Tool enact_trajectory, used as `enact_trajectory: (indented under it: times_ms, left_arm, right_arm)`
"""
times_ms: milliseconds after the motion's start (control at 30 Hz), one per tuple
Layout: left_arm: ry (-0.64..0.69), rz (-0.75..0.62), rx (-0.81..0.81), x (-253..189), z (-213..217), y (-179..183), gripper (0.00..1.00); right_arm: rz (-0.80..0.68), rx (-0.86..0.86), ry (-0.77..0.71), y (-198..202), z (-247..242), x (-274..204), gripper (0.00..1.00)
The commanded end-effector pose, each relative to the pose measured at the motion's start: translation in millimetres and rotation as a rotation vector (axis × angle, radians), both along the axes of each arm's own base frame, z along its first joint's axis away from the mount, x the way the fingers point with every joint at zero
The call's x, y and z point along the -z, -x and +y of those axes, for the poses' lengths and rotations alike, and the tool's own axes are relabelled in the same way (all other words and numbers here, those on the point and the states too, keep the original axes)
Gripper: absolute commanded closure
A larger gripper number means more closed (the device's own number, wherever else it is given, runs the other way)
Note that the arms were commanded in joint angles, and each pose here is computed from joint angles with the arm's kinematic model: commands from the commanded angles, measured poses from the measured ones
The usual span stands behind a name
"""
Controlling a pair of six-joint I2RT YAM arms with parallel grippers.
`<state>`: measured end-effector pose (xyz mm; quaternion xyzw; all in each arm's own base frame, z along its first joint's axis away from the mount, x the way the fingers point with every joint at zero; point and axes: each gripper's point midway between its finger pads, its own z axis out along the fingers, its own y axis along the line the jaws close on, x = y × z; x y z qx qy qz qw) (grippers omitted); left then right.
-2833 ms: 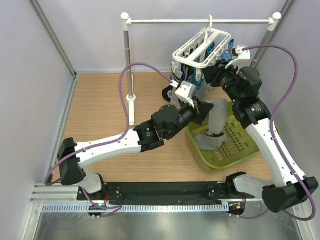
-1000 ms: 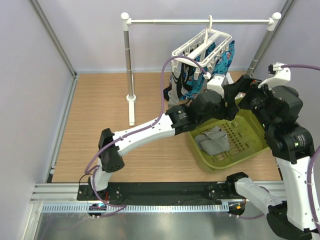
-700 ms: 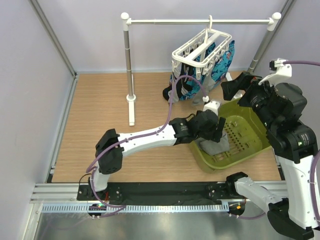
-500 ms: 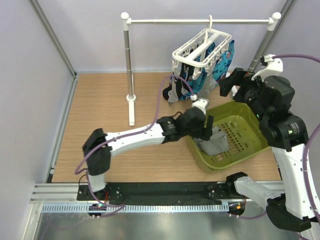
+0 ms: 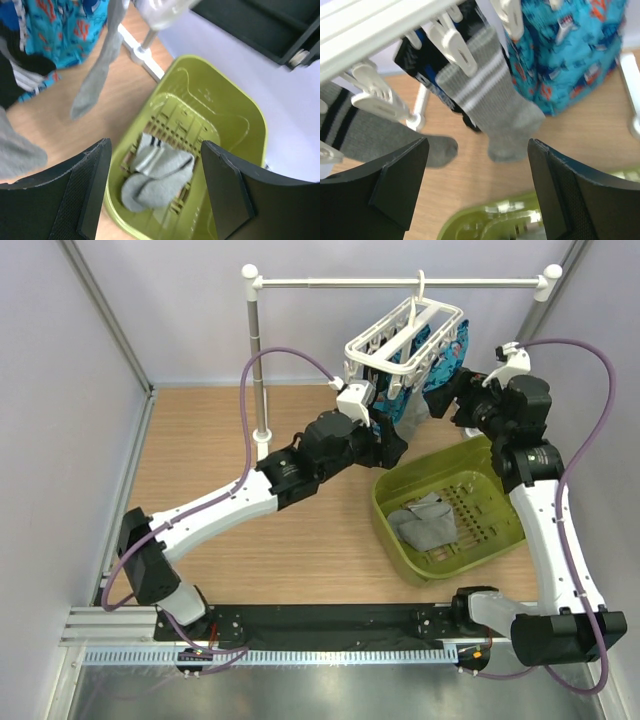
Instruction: Remove the socks clipped to the hanger
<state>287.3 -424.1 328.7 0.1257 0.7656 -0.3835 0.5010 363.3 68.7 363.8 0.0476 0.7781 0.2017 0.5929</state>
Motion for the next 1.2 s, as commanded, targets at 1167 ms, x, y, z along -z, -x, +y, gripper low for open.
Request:
enact_trajectory:
  times_ms: [1167]
  left_arm:
    - [0.168,-0.305,0.103,67.6,-28.8,-86.1,0.39]
  right_arm:
    - [-0.297,0.188,-0.183,102.4,-28.2,-136.3,0.23]
